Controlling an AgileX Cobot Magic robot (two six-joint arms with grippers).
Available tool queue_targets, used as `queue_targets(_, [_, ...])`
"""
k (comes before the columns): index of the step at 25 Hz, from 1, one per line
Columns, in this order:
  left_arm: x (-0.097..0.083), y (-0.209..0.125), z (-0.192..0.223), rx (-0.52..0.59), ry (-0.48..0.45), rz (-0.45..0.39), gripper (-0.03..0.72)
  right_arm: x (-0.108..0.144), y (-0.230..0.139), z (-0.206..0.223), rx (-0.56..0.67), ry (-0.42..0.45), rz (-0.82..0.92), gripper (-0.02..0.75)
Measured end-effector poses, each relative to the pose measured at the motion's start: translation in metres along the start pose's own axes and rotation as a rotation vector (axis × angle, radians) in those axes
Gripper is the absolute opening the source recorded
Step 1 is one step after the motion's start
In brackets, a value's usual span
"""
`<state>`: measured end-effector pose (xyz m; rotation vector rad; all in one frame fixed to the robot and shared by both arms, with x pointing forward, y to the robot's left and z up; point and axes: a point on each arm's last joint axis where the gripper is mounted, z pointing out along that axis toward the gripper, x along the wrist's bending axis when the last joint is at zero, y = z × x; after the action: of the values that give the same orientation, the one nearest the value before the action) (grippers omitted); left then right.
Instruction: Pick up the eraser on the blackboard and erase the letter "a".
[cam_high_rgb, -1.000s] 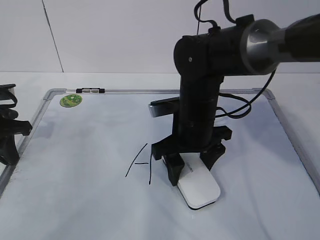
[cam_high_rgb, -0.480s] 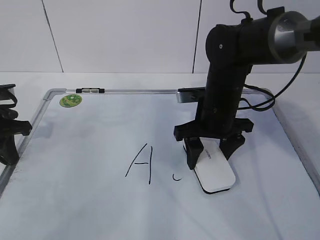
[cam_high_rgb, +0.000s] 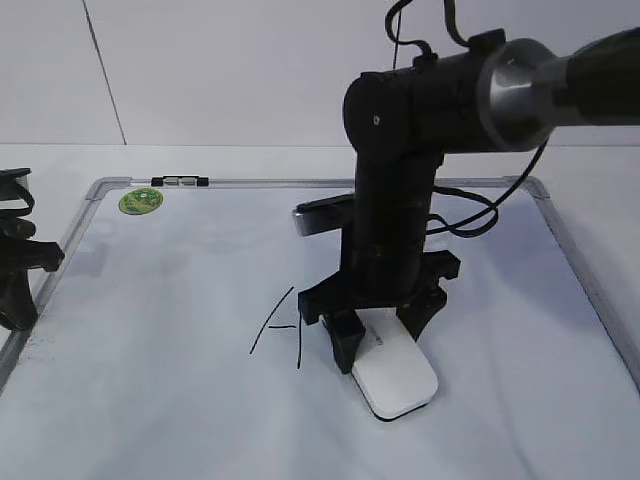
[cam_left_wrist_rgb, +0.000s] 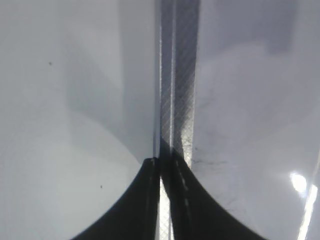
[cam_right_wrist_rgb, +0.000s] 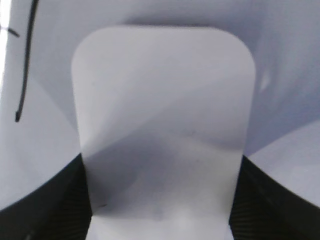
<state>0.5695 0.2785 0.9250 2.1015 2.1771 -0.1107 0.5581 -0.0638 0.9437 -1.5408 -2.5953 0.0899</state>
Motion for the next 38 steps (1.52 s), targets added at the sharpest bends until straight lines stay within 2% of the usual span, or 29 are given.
queue_targets(4, [0.000, 0.000, 0.000, 0.000, 0.000, 0.000, 0.038, 0.011, -0.002, 0.001, 0.002, -0.003, -0.027, 0.535])
queue_targets(12, [0.000, 0.000, 0.000, 0.000, 0.000, 0.000, 0.039, 0.007, -0.001, 0.001, -0.002, -0.029, -0.018, 0.535])
queue_targets(16, [0.000, 0.000, 0.000, 0.000, -0.001, -0.001, 0.039, -0.003, 0.001, 0.001, 0.001, -0.008, 0.023, 0.535])
queue_targets(22, [0.000, 0.000, 0.000, 0.000, -0.001, -0.001, 0.039, -0.038, 0.004, -0.003, -0.007, 0.005, 0.113, 0.535])
queue_targets(24, [0.000, 0.000, 0.000, 0.000, -0.001, -0.001, 0.039, -0.042, 0.004, -0.003, -0.008, 0.010, 0.126, 0.535])
queue_targets(34, [0.000, 0.000, 0.000, 0.000, -0.002, -0.002, 0.040, -0.042, 0.004, -0.003, -0.008, 0.028, 0.130, 0.535])
queue_targets(38, [0.000, 0.000, 0.000, 0.000, -0.002, -0.002, 0.041, -0.031, 0.004, -0.002, -0.006, 0.012, 0.095, 0.535])
